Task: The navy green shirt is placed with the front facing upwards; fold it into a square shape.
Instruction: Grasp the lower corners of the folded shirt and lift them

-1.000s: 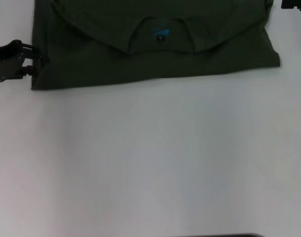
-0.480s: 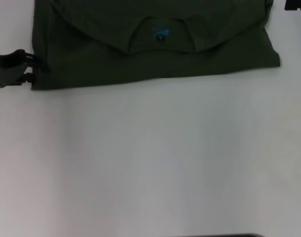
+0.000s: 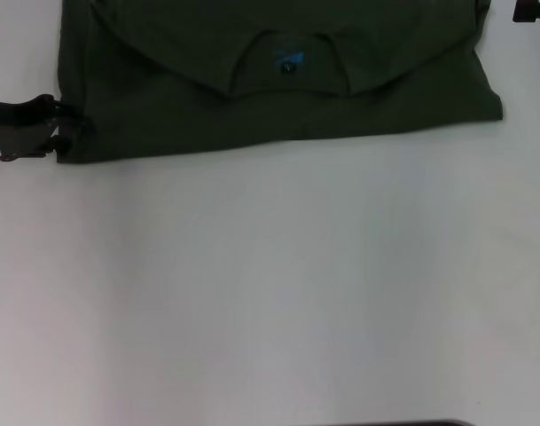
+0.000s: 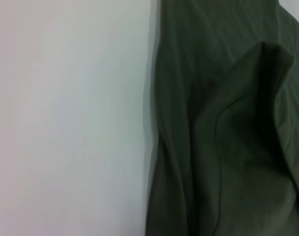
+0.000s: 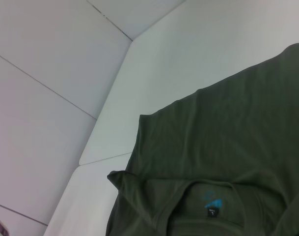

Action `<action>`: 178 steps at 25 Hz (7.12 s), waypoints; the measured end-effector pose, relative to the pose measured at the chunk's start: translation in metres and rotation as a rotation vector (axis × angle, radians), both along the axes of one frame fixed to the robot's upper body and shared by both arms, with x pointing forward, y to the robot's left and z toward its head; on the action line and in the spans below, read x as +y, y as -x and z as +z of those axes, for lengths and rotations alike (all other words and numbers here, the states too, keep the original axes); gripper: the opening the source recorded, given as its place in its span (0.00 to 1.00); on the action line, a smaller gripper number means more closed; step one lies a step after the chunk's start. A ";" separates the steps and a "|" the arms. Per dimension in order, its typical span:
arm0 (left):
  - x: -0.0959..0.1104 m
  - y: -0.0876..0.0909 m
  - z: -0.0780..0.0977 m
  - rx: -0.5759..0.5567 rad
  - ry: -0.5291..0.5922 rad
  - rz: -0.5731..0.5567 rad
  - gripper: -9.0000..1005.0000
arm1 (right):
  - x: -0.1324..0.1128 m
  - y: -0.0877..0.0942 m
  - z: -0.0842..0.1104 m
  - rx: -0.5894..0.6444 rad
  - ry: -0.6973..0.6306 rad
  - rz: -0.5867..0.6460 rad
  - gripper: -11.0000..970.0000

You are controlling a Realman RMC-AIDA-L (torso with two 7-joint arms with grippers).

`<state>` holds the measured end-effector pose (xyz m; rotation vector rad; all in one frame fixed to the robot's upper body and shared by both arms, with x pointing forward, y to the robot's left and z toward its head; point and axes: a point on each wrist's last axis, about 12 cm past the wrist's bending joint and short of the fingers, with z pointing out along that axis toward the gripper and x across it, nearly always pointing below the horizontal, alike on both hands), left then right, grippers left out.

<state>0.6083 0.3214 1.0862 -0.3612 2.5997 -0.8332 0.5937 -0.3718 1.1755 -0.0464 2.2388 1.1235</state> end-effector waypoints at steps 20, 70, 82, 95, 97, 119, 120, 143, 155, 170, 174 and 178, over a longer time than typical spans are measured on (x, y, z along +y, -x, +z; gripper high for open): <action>0.001 -0.001 0.000 -0.034 -0.046 -0.051 0.71 | -0.002 0.001 0.000 0.002 -0.001 -0.006 0.84; -0.008 -0.005 0.026 0.074 -0.065 -0.212 0.06 | -0.024 0.008 -0.015 0.146 0.192 -0.043 0.84; -0.002 -0.003 0.028 0.087 -0.059 -0.218 0.05 | -0.019 0.002 -0.042 0.192 0.308 -0.100 0.84; -0.004 -0.004 0.029 0.083 -0.057 -0.219 0.05 | 0.002 -0.009 -0.070 0.199 0.285 -0.182 0.84; -0.004 -0.004 0.029 0.081 -0.058 -0.218 0.05 | 0.003 -0.009 -0.074 0.203 0.286 -0.196 0.84; -0.005 -0.007 0.031 0.071 -0.062 -0.218 0.05 | 0.021 -0.015 -0.090 0.198 0.283 -0.236 0.84; -0.005 -0.007 0.031 0.071 -0.062 -0.218 0.05 | 0.022 -0.016 -0.091 0.198 0.283 -0.236 0.84; -0.005 -0.007 0.032 0.066 -0.060 -0.219 0.05 | 0.035 -0.019 -0.094 0.192 0.310 -0.203 0.84; -0.007 -0.008 0.033 0.063 -0.057 -0.219 0.05 | 0.028 -0.015 -0.096 0.184 0.311 -0.213 0.83; -0.007 -0.008 0.033 0.059 -0.055 -0.217 0.05 | 0.036 -0.019 -0.094 0.192 0.295 -0.200 0.78; -0.008 -0.008 0.033 0.057 -0.055 -0.218 0.05 | 0.034 -0.016 -0.094 0.201 0.307 -0.174 0.76; -0.008 -0.008 0.034 0.059 -0.053 -0.218 0.05 | 0.033 -0.016 -0.093 0.205 0.314 -0.162 0.64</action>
